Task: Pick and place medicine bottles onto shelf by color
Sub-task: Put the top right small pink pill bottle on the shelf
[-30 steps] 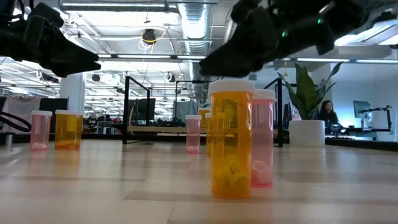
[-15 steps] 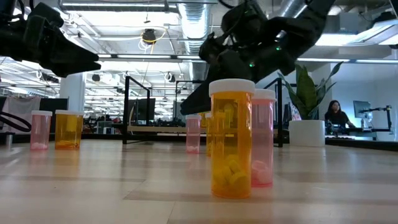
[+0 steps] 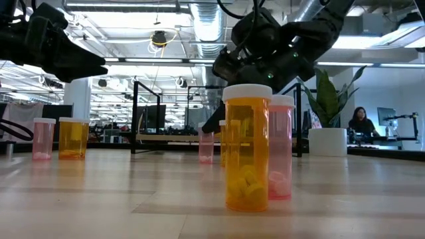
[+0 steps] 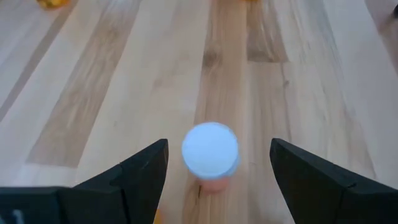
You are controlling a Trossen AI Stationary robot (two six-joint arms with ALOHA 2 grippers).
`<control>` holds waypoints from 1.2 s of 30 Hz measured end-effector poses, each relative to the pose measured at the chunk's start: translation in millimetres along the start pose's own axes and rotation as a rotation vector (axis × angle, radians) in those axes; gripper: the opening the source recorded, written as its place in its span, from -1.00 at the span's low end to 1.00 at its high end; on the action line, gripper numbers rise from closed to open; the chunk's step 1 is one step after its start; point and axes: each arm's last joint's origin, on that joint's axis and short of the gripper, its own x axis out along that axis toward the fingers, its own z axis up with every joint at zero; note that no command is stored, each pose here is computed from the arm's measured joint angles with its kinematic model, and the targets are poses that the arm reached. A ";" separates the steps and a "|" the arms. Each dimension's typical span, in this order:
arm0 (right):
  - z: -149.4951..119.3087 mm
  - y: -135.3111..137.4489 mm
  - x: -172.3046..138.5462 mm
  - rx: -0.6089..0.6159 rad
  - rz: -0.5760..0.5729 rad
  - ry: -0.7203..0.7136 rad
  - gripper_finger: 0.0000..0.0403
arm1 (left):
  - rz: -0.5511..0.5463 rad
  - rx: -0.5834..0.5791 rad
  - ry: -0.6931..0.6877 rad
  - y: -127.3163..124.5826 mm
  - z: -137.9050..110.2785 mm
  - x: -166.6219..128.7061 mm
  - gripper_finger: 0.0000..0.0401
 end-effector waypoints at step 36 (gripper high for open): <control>5.8 -6.7 -4.1 0.023 0.049 0.007 -0.30 | 0.000 0.000 0.000 0.0 0.0 0.0 0.36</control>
